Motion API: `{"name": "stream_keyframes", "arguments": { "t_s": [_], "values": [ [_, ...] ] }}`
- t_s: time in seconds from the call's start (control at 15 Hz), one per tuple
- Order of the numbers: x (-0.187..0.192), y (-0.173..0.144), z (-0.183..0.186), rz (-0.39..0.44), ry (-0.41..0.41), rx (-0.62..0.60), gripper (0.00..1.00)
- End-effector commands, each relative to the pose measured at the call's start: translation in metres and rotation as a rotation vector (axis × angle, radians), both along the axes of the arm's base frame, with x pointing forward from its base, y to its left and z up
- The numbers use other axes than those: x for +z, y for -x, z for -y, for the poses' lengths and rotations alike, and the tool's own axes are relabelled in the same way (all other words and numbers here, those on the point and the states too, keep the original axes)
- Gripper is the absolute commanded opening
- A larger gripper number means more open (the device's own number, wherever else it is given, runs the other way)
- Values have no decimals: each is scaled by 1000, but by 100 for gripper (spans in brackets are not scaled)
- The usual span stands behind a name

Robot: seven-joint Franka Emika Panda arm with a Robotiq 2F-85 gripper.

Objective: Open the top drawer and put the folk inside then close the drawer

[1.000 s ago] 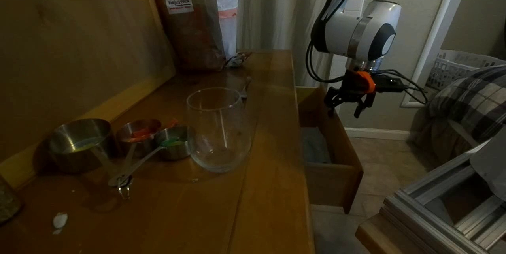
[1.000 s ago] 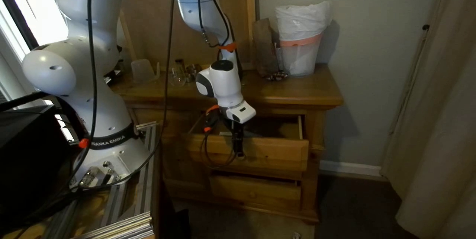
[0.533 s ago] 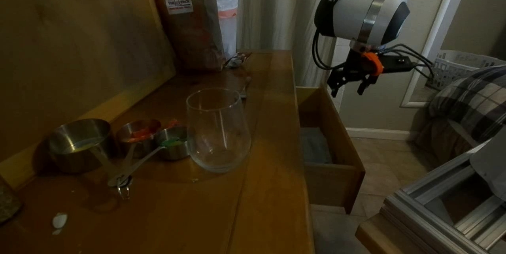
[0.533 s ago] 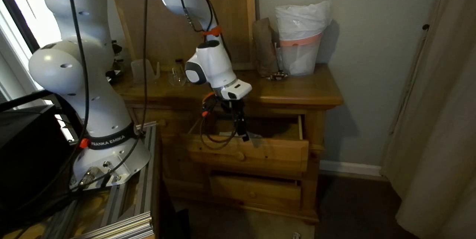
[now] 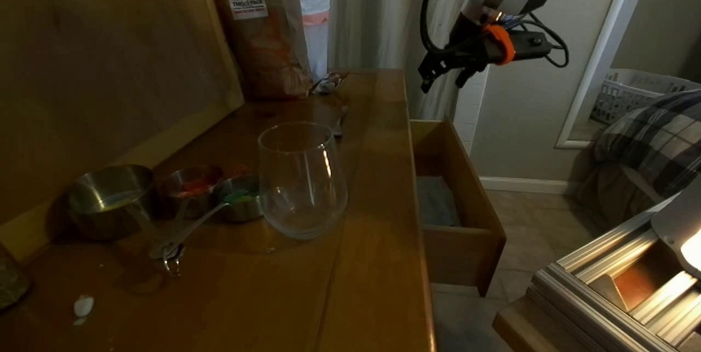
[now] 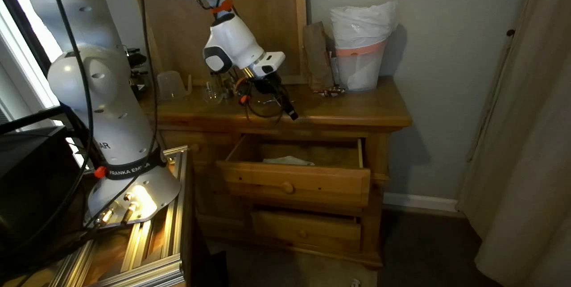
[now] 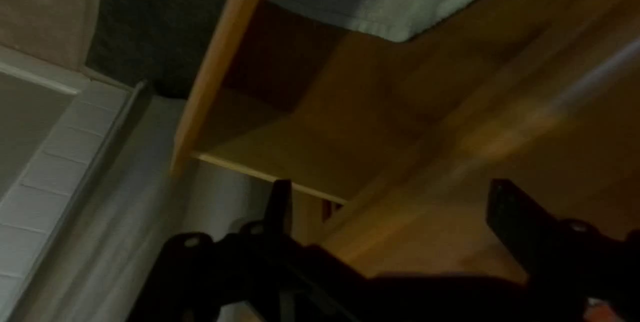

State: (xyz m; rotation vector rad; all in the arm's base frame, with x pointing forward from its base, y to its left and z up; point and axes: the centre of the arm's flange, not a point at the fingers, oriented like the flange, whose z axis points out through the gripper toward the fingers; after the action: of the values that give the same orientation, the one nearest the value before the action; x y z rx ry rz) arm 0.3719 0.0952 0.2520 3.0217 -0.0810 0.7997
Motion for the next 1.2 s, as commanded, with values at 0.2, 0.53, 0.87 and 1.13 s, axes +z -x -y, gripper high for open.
{"name": "stream_keyframes", "arguments": {
  "t_s": [0.2,0.53,0.87,1.13],
  "values": [
    [7,4,-10,37,-31,36,100],
    [84,5,-111,157,-77,240,100],
    [64,21,-155,-22,76,233,100],
    [36,28,-165,-77,184,263,100]
  ]
}}
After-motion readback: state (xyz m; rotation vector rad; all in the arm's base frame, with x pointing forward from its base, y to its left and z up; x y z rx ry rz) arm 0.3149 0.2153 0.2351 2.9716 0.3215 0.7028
